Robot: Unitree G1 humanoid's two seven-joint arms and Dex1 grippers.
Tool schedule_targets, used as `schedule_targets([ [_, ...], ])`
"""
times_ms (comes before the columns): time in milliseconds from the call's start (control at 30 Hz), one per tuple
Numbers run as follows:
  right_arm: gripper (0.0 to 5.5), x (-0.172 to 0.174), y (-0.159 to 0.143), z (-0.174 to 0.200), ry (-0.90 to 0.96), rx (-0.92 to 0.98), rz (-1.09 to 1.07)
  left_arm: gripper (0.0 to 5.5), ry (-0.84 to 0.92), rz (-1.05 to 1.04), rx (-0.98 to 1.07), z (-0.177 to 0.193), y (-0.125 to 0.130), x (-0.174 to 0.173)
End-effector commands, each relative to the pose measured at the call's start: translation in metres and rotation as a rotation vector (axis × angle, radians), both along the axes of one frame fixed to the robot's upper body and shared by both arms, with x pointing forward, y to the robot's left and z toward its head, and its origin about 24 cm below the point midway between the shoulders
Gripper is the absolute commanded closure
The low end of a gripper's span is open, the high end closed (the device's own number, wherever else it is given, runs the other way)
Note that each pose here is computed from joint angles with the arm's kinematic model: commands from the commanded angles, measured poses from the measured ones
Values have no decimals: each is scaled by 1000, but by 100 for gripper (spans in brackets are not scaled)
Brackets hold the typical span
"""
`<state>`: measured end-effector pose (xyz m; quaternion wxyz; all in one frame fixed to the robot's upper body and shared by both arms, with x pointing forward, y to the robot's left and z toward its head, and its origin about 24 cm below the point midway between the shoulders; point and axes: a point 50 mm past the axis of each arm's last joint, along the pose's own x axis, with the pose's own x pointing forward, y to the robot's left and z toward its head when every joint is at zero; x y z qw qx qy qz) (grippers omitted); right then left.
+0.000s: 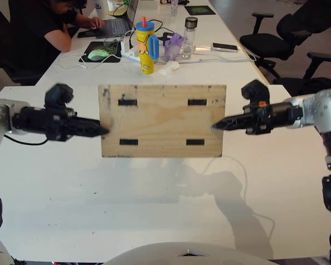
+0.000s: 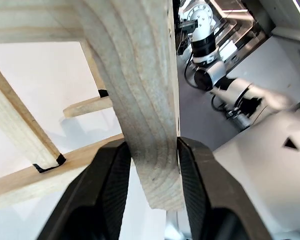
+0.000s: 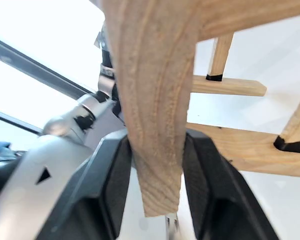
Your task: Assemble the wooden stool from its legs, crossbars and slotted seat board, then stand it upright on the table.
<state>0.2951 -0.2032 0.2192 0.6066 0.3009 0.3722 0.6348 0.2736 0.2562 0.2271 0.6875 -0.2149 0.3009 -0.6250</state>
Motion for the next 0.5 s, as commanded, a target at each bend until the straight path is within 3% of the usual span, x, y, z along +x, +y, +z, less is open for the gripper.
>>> schedule_targets([
  [33,376,35,51,41,257,298,31,409,105,124,-105,31,0,29],
  [67,366,40,52,33,291,294,-13,409,154,169,-105,17,5,33],
  [133,325,55,53,17,248,268,-161,359,183,295,-106,-13,20,43],
  [300,240,71,48,-2,213,259,-396,279,181,441,-115,-39,41,46],
  [500,237,65,-10,-54,50,-185,-501,178,125,635,-21,-46,72,40],
])
